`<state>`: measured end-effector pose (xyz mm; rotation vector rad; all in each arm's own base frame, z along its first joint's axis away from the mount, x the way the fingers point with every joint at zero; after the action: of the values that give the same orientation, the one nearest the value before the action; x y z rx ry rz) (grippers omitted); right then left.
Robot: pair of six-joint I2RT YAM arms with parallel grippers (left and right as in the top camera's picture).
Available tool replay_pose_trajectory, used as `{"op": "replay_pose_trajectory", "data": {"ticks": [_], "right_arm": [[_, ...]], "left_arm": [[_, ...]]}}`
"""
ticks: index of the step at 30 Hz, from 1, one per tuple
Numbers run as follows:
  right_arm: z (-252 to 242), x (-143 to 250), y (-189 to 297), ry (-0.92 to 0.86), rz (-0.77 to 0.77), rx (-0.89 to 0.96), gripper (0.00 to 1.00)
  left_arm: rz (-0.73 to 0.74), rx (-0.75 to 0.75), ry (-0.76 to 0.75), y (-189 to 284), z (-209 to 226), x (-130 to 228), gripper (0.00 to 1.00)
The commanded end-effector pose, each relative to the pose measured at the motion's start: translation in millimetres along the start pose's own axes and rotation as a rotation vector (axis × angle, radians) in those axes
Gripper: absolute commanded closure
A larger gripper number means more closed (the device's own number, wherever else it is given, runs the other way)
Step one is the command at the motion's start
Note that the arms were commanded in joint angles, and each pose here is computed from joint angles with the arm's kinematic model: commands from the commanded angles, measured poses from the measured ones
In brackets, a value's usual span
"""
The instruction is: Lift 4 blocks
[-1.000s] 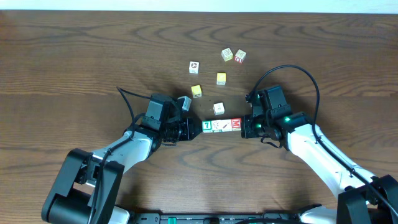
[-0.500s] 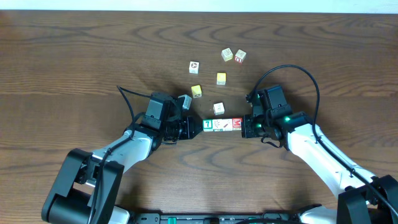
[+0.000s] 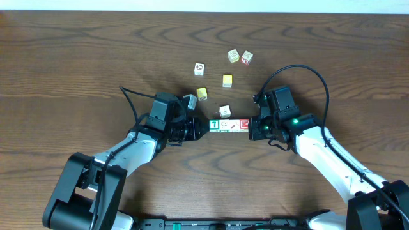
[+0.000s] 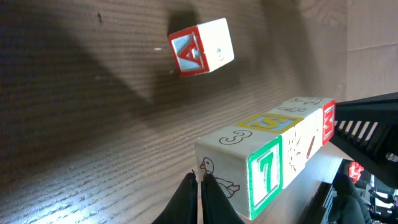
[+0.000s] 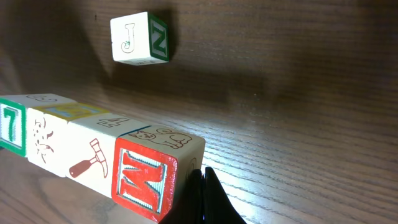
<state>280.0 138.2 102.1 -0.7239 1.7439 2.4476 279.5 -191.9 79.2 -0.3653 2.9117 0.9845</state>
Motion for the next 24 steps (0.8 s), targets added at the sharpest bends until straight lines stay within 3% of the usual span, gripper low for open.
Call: {"op": "replay_pose_trajectory", "data": {"ticks": [1,24], "right_arm": [[59,-6,13,0.073,-0.001,-0.329,0.98],[63,-11,25,0.09,-0.041,-0.335,0.99]], "left_arm": [[0.079,0.194,-0.108,5,-54,1,0.93],[0.068,0.205,-0.116,7,-61,-3,0.93]]}}
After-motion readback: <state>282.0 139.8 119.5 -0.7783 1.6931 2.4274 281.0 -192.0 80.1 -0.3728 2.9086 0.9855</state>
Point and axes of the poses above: each gripper's point midway between its finger pads, its own y axis back along the fingers, its own z axis along the line the jaws close on, x = y × z, the point moved 5 cm from there along y, back along the fingers, and after that the axes turned 11 degrees about y, right-handed, at the moved point
